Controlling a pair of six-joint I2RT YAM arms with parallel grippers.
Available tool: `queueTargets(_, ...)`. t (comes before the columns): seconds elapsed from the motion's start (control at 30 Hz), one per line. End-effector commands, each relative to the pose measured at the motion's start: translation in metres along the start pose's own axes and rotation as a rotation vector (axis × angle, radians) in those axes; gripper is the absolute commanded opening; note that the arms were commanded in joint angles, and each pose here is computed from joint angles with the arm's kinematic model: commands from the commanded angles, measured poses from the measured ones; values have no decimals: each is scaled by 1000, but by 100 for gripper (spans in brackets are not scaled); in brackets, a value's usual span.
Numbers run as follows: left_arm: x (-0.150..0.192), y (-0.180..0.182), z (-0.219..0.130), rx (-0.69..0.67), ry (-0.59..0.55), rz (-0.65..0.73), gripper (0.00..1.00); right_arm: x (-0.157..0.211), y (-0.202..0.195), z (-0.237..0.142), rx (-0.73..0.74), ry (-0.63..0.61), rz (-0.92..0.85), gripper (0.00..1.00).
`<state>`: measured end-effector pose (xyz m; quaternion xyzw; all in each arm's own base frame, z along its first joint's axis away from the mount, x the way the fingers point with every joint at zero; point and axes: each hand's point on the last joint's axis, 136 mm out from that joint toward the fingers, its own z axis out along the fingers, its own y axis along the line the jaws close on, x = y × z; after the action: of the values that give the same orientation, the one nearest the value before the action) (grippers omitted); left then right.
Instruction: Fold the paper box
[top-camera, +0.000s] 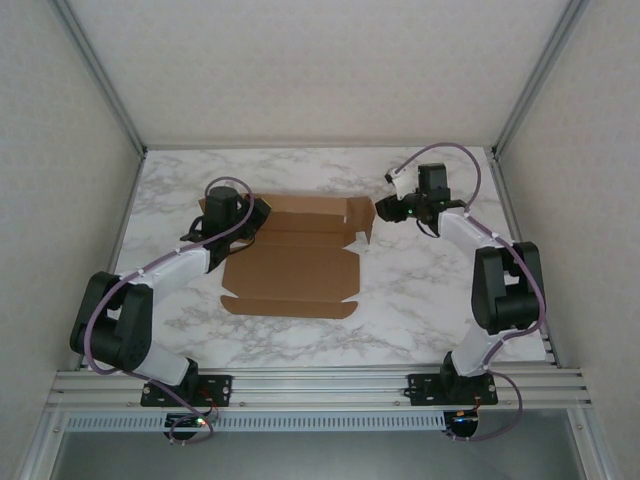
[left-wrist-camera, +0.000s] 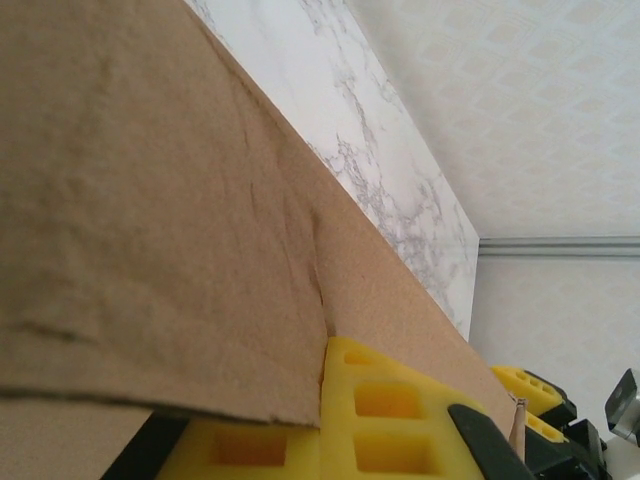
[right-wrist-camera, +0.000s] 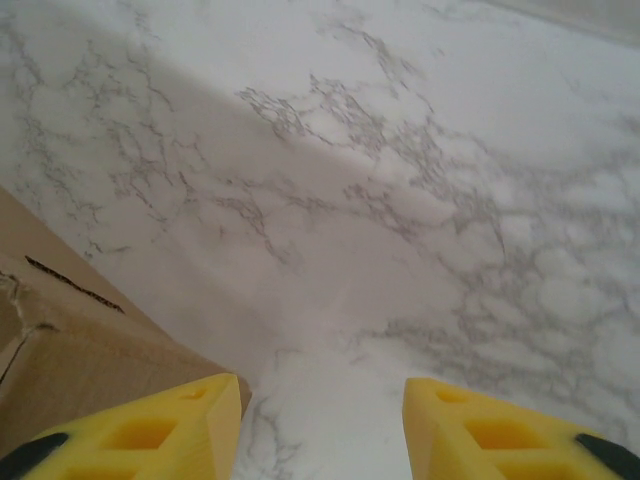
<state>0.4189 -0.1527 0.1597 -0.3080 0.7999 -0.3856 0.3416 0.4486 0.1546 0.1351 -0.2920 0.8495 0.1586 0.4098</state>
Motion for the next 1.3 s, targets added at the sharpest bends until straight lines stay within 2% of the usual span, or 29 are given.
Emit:
queueTargets(0.0,9,34,5,-116,44,15,0,-6,3,10,-33,-66,-134,47)
queueTargets(0.23,9,36,6,-120,47,13,0,2,19,18,-124,-64,-161,48)
queueTargets(0.5,8,36,6,-122,44,14,0,5,56,12,-225,-92,-262,48)
queueTargets(1.27,9,36,4,-112,42,7,0,1,120,8,-317,-77,-358,48)
